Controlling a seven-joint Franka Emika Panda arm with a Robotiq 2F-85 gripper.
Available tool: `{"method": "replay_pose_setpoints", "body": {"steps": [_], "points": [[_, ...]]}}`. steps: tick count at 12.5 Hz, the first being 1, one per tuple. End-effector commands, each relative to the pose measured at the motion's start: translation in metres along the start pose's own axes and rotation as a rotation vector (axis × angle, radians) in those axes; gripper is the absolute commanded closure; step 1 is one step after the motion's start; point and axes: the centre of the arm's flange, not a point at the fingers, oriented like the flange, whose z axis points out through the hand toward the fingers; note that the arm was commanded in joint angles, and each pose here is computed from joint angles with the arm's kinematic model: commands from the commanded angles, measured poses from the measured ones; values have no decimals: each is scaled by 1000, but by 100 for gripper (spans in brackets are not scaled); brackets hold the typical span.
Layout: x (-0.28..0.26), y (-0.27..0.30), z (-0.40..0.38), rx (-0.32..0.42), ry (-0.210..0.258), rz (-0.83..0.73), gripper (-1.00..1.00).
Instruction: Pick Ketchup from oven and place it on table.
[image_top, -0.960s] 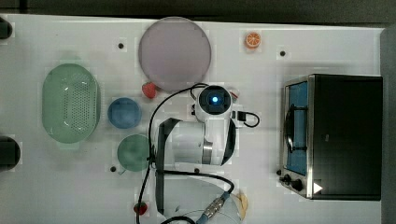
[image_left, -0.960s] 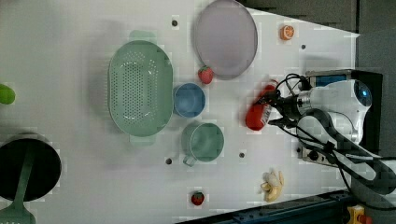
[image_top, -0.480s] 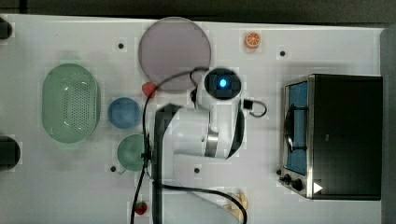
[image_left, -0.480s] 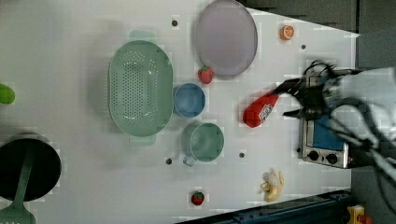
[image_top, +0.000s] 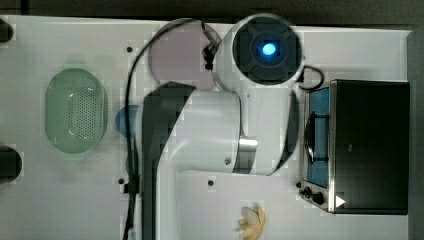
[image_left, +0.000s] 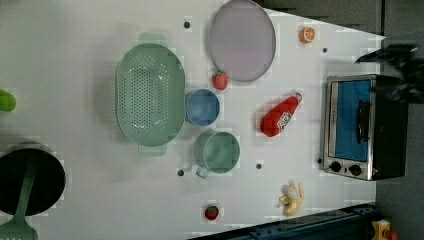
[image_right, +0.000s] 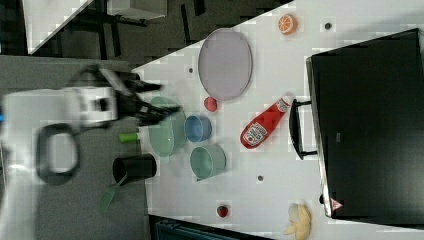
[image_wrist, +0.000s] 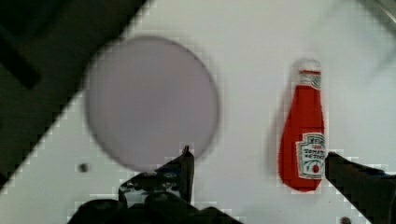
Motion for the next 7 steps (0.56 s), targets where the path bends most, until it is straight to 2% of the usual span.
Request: {"method": "replay_pose_setpoints", "body": {"steps": [1, 7], "points": [[-14, -6, -33, -47, -47, -25, -100], [-16, 8, -85, -124, -125, -13, -100]]}}
